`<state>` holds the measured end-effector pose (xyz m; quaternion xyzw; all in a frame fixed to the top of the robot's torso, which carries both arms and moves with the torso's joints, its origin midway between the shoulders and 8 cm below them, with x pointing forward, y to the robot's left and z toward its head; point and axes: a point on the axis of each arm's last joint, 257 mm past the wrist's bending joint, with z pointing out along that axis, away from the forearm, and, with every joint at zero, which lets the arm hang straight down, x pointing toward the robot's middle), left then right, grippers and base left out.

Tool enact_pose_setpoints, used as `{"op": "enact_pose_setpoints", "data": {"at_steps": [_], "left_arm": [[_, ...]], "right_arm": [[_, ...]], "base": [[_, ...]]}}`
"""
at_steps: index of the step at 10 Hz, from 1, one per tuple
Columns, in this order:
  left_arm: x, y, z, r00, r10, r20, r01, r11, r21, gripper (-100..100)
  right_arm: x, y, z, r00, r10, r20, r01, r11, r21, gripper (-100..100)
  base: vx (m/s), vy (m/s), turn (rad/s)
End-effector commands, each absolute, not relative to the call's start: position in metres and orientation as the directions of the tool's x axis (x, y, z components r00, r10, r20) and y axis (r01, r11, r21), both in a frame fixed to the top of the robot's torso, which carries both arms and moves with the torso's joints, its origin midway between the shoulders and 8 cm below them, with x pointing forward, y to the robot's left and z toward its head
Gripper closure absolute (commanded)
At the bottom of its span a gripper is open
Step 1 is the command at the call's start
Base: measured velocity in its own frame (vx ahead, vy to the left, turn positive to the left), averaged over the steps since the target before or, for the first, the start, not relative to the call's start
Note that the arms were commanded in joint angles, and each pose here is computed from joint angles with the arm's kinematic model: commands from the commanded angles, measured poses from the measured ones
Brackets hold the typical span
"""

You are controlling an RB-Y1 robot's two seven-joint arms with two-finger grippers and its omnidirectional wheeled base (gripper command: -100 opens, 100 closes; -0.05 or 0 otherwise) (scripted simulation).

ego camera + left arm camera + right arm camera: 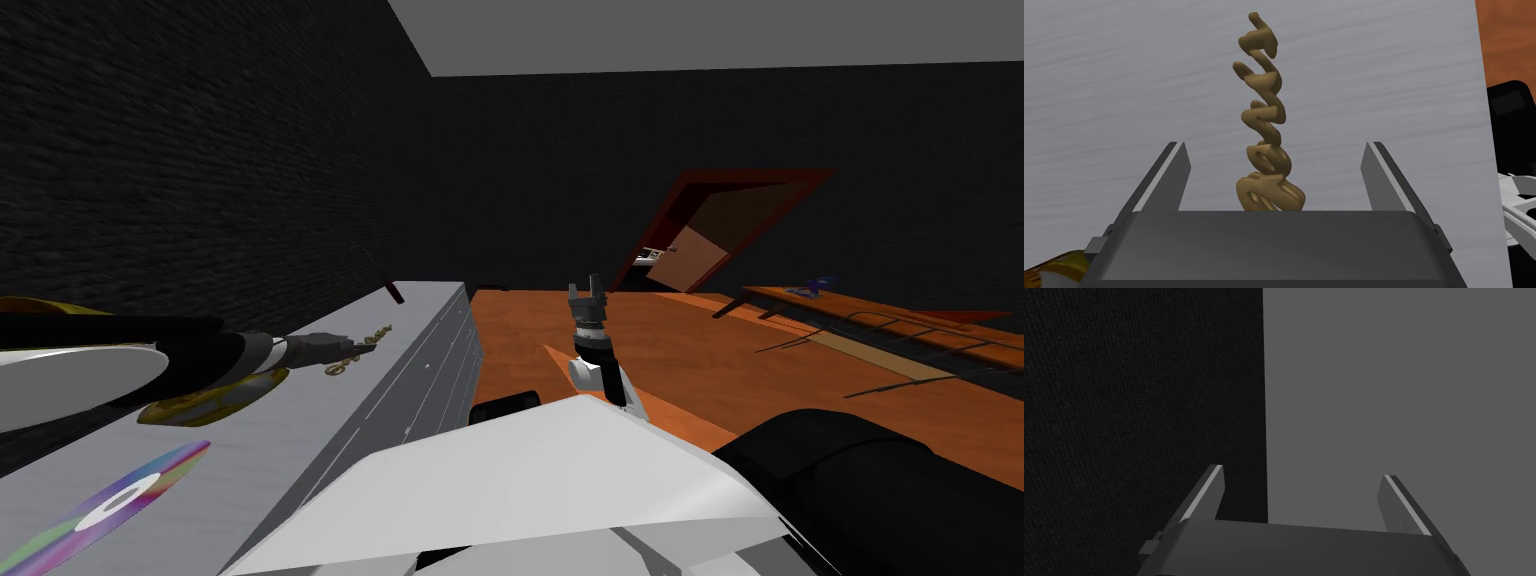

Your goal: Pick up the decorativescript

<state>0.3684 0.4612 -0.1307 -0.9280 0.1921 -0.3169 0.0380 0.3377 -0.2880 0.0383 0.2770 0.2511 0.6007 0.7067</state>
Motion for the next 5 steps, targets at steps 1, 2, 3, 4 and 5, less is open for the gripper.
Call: {"op": "enact_pose_setpoints", "data": {"at_steps": [1, 2, 3, 4, 5], "left_arm": [[0.370, 0.468, -0.136, 0.724, -0.383, 0.574, -0.335, -0.922, -0.193, -100], [0.370, 0.471, -0.137, 0.723, -0.384, 0.574, -0.336, -0.922, -0.193, -100], [0.370, 0.475, -0.141, 0.722, -0.385, 0.574, -0.338, -0.921, -0.194, -100], [0.371, 0.478, -0.143, 0.722, -0.386, 0.574, -0.339, -0.921, -0.194, -100], [0.371, 0.482, -0.146, 0.721, -0.388, 0.574, -0.340, -0.920, -0.194, -100]], "right_arm": [[0.338, -0.288, 0.038, 0.152, 0.988, -0.022, -0.710, 0.125, 0.693, 0], [0.338, -0.288, 0.038, 0.152, 0.988, -0.022, -0.710, 0.125, 0.693, 0], [0.338, -0.288, 0.038, 0.152, 0.988, -0.022, -0.710, 0.125, 0.693, 0], [0.338, -0.288, 0.038, 0.152, 0.988, -0.022, -0.710, 0.125, 0.693, 0], [0.338, -0.288, 0.038, 0.152, 0.988, -0.022, -0.710, 0.125, 0.693, 0]], "base": [[0.021, -0.029, 0.014], [0.029, -0.048, 0.017], [0.037, -0.054, 0.017], [0.036, -0.053, 0.015], [0.030, -0.054, 0.012]]}}
